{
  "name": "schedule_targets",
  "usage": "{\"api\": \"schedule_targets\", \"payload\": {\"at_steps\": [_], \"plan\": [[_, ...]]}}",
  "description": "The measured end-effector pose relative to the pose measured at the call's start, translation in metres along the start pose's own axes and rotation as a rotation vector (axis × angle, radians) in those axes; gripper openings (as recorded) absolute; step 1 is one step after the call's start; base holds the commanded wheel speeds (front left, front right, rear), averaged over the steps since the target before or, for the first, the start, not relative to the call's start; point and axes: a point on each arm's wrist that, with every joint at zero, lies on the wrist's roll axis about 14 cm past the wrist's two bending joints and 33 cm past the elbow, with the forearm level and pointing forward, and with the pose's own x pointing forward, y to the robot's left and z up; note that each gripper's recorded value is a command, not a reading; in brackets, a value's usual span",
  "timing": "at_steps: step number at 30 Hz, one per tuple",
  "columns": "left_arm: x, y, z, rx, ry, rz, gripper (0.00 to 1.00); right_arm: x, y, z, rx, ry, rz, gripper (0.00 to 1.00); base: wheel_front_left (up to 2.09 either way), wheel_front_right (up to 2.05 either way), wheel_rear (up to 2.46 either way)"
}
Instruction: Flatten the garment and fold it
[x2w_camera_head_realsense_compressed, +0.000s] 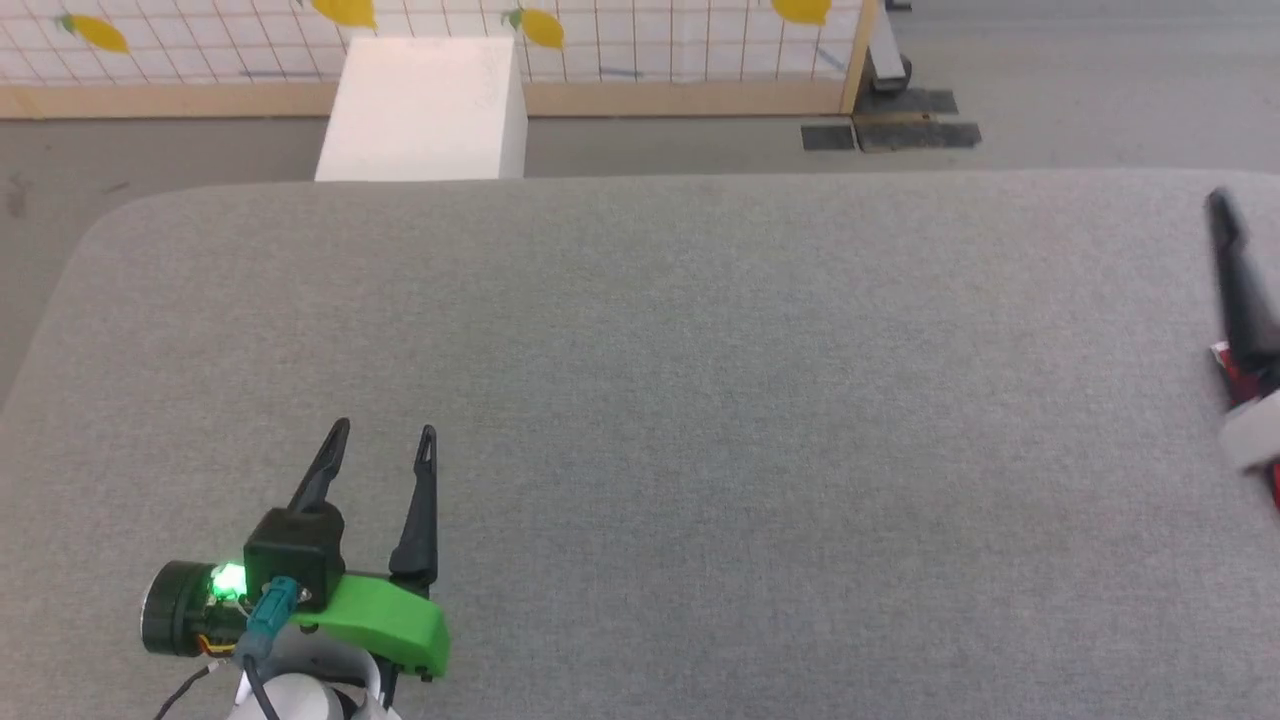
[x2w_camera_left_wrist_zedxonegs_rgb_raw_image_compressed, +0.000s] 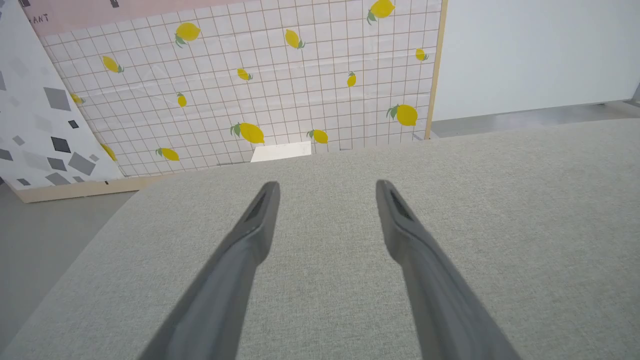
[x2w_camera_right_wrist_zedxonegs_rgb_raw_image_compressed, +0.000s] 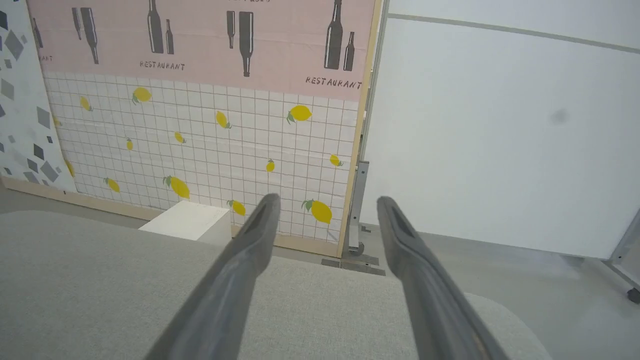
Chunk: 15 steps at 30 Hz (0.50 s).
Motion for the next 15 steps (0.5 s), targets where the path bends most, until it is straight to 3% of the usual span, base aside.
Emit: {"api": "schedule_targets", "payload": {"at_steps": [8, 15], "plan": [[-0.016, 0.007, 0.0, 0.024, 0.011, 0.03, 1.0, -0.034, 0.05, -0.032, 0.158, 0.043, -0.008, 1.0, 0.0, 0.0, 0.0], [-0.025, 0.013, -0.003, 0.037, 0.021, 0.058, 1.0, -0.059, 0.074, -0.05, 0.17, 0.09, -0.018, 1.0, 0.0, 0.0, 0.0]]}}
